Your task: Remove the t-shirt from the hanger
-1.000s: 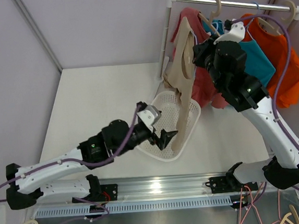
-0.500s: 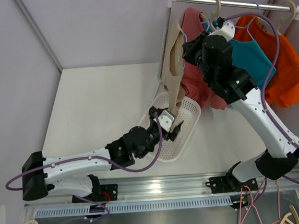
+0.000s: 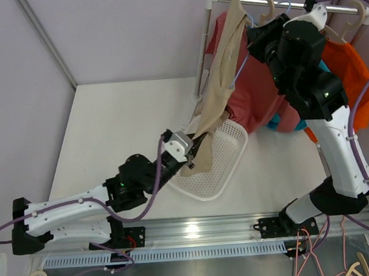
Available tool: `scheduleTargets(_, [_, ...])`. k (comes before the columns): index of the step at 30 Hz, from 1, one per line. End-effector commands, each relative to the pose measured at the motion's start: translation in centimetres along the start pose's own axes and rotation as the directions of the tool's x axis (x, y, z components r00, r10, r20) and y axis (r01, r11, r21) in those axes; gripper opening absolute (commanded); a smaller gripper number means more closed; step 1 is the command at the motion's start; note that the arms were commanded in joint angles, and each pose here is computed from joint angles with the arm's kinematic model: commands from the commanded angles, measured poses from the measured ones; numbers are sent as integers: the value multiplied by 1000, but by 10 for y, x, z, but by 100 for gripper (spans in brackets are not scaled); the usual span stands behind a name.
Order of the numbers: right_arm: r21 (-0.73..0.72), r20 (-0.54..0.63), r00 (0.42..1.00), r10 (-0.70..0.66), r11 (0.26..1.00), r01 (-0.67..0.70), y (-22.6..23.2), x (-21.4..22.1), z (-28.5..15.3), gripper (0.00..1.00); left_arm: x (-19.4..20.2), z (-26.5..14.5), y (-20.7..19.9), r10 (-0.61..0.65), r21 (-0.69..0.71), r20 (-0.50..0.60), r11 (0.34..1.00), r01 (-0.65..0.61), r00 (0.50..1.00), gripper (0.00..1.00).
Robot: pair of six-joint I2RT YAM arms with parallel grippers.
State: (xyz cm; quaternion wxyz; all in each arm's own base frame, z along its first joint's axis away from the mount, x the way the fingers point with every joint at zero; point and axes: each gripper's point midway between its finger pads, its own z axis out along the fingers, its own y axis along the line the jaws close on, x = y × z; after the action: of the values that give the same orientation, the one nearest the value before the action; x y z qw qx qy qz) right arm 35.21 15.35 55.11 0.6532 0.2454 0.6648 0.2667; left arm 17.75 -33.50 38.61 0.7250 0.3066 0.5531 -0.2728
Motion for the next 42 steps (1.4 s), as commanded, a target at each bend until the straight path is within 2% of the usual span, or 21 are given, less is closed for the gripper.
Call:
scheduleTargets(1, [-104,145,989,22,995,-7,26,-54,-3,0,-68,-12,0,-7,73,158,997,-5,987,1])
scheduleTargets(5, [-211,216,976,22,977,24,57,-81,-6,0,-135,-9,16,25,45,256,998,-37,966,1])
scheduleTargets(6, [-250,249,967,48,968,16,67,-97,-15,0,-138,-3,13,39,49,252,997,-54,967,1])
scheduleTargets(8, [-291,251,967,53,957,23,78,-100,-15,0,-185,-5,21,34,48,322,998,-52,946,0])
scheduleTargets(9, [-305,260,963,69,952,15,81,-106,-19,0,-178,4,13,53,70,282,995,-76,958,1])
scheduleTargets(11, [-321,249,965,83,947,1,82,-107,-24,0,-210,1,15,24,90,325,994,-56,945,1])
scheduleTargets(13, [-309,215,973,81,951,-11,78,-96,-19,0,-208,-2,10,8,118,310,992,-46,951,1])
scheduleTargets(17, [-204,99,992,75,978,-54,45,-60,-10,0,-167,-24,-18,-36,210,241,978,-16,970,1])
scheduleTargets(20, [-157,24,990,139,979,-133,19,-42,-8,0,-135,-53,-40,-70,280,220,960,6,973,1])
scheduleTargets(21, [-150,8,983,184,972,-181,10,-45,-5,0,-130,-60,-43,-86,290,208,957,22,974,1])
scheduleTargets(23, [-119,-20,973,231,965,-232,-15,-53,-1,0,-87,-83,-69,-107,361,134,931,52,985,1])
scheduleTargets(24, [-110,-24,974,226,968,-227,-23,-57,1,0,-98,-90,-68,-141,370,157,926,73,977,1])
scheduleTargets(27, [-84,-78,958,277,955,-283,-49,-65,13,0,-48,-108,-91,-162,404,104,909,107,981,1])
scheduleTargets(28, [-108,-158,941,298,942,-317,-46,-57,12,0,14,-113,-103,-112,394,3,914,102,994,1])
scheduleTargets(31, [-129,-258,922,290,935,-330,-51,-49,16,0,46,-110,-102,-144,323,-26,935,145,989,0])
scheduleTargets(34, [-182,-373,903,213,938,-296,-38,-30,0,0,51,-91,-87,-231,235,-62,942,239,971,1])
scheduleTargets(36, [-220,-466,875,131,941,-259,-35,-8,-28,0,55,-70,-56,-265,134,-101,952,277,959,1])
scheduleTargets(39, [-427,-562,827,-17,863,-272,-5,19,-96,0,36,-45,-8,-268,-23,-92,964,267,959,1])
scheduleTargets(40, [-380,-625,780,0,874,-304,-24,45,-97,0,10,-34,7,-269,-68,-85,962,264,959,1])
scheduleTargets(41, [-368,-649,761,-3,877,-309,-30,57,-109,0,11,-27,31,-259,-148,-97,959,244,961,1])
scheduleTargets(42, [-397,-618,785,-32,875,-277,-33,57,-136,0,-14,-20,48,-303,-193,-61,938,286,951,1])
